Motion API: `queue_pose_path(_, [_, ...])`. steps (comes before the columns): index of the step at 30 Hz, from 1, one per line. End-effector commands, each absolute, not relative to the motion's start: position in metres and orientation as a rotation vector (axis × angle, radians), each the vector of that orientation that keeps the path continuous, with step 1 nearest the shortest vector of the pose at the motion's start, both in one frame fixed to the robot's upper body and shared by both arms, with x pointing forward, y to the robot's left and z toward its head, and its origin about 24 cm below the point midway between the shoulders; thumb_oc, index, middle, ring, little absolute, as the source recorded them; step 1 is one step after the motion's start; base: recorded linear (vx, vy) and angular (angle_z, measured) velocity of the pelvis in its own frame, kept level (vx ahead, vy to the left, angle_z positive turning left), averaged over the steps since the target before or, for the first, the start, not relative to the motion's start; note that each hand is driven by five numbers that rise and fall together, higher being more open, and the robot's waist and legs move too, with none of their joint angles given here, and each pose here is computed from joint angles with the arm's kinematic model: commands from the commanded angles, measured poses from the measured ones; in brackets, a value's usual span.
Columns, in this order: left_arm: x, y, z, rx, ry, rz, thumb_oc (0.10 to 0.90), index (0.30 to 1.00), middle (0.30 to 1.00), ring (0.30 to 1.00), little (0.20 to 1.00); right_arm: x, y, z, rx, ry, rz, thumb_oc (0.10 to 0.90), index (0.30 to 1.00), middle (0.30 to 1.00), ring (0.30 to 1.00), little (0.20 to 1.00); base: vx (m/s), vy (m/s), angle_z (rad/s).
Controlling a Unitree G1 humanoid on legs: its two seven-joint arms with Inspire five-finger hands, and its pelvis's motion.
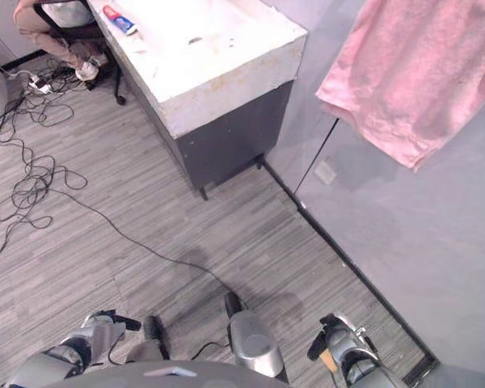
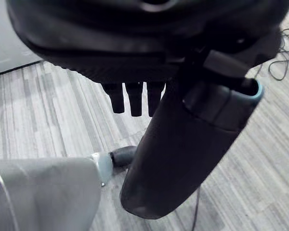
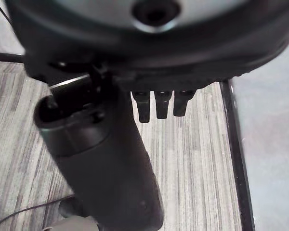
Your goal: Organize the bathroom.
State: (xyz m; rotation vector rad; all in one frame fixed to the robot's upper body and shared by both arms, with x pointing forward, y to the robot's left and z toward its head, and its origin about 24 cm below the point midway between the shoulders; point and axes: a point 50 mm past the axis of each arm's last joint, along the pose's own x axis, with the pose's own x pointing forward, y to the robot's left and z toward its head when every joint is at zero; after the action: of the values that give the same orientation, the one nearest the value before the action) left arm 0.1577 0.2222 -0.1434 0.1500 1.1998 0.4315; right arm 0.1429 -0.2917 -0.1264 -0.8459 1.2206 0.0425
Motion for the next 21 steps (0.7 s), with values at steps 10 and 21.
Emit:
queue_pose_path(10, [0.119, 0.293, -0.134, 0.290, 1.249, 0.565, 0.800, 0.900, 0.900, 0.900, 0.900, 0.157, -0.284, -0.121, -0.832, 1.149, 0.107, 0.800, 0.900, 0.900, 0.900, 0.900, 0.27, 0.204, -0.17])
queue_pose_path(21, [0.154, 0.276, -0.128, 0.228, 1.134, 0.566, 0.800, 0.900, 0.900, 0.900, 0.900, 0.137, -0.285, -0.129, -0.843, 1.202, 0.134, 0.800, 0.900, 0.900, 0.900, 0.900, 0.33, -0.073, -0.20])
